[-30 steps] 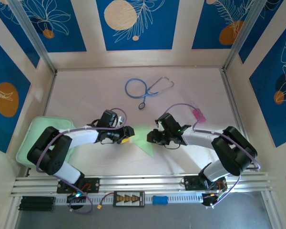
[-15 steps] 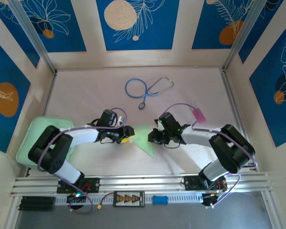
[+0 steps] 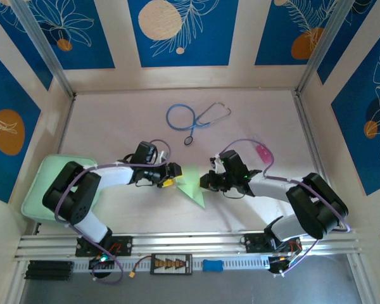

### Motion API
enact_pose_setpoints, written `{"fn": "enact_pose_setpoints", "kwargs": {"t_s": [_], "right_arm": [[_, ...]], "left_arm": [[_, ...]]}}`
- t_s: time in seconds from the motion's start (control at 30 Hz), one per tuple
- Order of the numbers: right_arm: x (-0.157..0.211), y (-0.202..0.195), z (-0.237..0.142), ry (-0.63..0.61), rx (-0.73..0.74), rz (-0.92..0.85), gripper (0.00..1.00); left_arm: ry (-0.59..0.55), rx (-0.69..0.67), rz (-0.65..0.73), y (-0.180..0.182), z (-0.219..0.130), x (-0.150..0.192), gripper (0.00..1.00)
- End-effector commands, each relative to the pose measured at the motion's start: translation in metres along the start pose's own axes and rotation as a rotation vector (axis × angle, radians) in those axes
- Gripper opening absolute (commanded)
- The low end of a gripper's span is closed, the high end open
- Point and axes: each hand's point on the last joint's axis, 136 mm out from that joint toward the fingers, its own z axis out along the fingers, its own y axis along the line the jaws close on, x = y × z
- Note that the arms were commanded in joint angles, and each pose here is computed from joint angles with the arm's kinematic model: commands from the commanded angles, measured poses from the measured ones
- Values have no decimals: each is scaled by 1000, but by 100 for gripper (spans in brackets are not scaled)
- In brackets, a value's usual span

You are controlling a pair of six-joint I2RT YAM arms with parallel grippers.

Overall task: Fold a paper plane with a square sheet of paper (pick it up from the middle)
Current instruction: Fourth fold the wing at the center of the table.

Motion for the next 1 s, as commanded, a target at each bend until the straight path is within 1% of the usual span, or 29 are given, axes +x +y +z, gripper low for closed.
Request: {"fn": "enact_pose_setpoints", "kwargs": {"t_s": [0.0, 0.1, 0.23, 0.37, 0.47, 0.53, 0.6, 0.67, 0.77, 0.83, 0.9, 0.97], "right_arm": [[2, 6, -4, 6, -42, -9, 9], [3, 4, -4, 8, -41, -8, 9], [3, 3, -5, 7, -44, -4, 9], [3, 1, -5, 6, -42, 0, 9], [4, -1, -6, 8, -33, 5, 11], [4, -5, -7, 4, -7, 11, 15], [3, -8, -10, -10, 26, 11, 22], [3, -12, -15, -30, 67, 13, 31], [3, -17, -24, -61, 125, 5, 40], [4, -19, -31, -83, 158, -10, 45], [5, -19, -35, -110, 182, -43, 46], [6, -19, -37, -146, 210, -91, 47]], "left_arm": [[6, 52, 16, -12, 1, -8, 65], [10, 64, 8, -13, 5, -10, 63], [15, 84, -4, -15, 9, -14, 58], [21, 91, -10, -16, 11, -15, 49], [22, 103, -21, -16, 13, -15, 40], [20, 112, -27, -17, 14, -15, 34], [17, 123, -31, -17, 14, -16, 31], [17, 138, -31, -20, 13, -16, 32], [21, 155, -29, -23, 14, -16, 38], [24, 163, -26, -24, 14, -16, 38], [26, 170, -25, -25, 14, -16, 39], [28, 175, -29, -26, 15, -16, 36]]}}
